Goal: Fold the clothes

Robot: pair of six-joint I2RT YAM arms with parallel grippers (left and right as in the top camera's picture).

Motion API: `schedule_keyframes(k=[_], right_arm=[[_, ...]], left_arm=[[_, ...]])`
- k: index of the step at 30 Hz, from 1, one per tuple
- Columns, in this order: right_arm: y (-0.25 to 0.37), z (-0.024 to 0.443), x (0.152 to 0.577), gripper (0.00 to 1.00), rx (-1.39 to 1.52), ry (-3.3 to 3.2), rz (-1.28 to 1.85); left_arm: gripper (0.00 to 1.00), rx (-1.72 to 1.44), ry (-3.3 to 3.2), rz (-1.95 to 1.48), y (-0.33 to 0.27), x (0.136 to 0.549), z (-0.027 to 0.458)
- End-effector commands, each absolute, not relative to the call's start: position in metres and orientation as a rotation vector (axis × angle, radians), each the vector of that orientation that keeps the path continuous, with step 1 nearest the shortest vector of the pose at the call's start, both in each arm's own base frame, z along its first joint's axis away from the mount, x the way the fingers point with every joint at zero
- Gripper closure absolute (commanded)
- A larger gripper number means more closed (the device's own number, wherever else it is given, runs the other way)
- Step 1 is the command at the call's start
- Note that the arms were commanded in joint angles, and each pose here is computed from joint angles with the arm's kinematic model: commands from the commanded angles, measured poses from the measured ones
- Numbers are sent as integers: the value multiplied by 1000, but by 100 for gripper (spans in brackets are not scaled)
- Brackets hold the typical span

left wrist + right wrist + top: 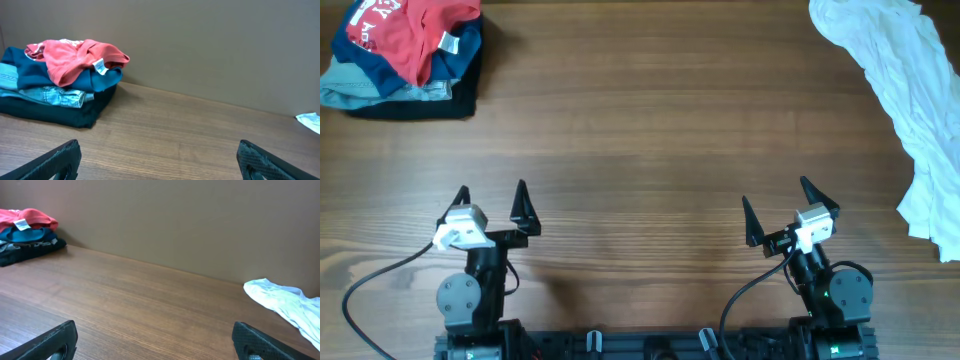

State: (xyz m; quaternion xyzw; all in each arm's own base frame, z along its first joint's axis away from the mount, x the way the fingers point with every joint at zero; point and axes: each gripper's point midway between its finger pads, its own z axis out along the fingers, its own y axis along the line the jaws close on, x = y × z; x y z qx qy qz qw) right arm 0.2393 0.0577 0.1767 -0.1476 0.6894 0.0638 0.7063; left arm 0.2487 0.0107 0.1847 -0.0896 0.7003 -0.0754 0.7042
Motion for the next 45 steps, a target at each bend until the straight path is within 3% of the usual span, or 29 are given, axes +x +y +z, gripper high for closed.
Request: schedule_keyframes(k=[1,6,45], right_arm=[[57,179,239,0,-311,1523,147],[57,179,239,0,-311,1523,147],[57,179,239,0,-311,1523,147]], left_arm=[[0,-237,1558,-177,14,247,175],[0,-250,1629,-176,13,246,157],[0,-247,1626,-177,13,246,158]])
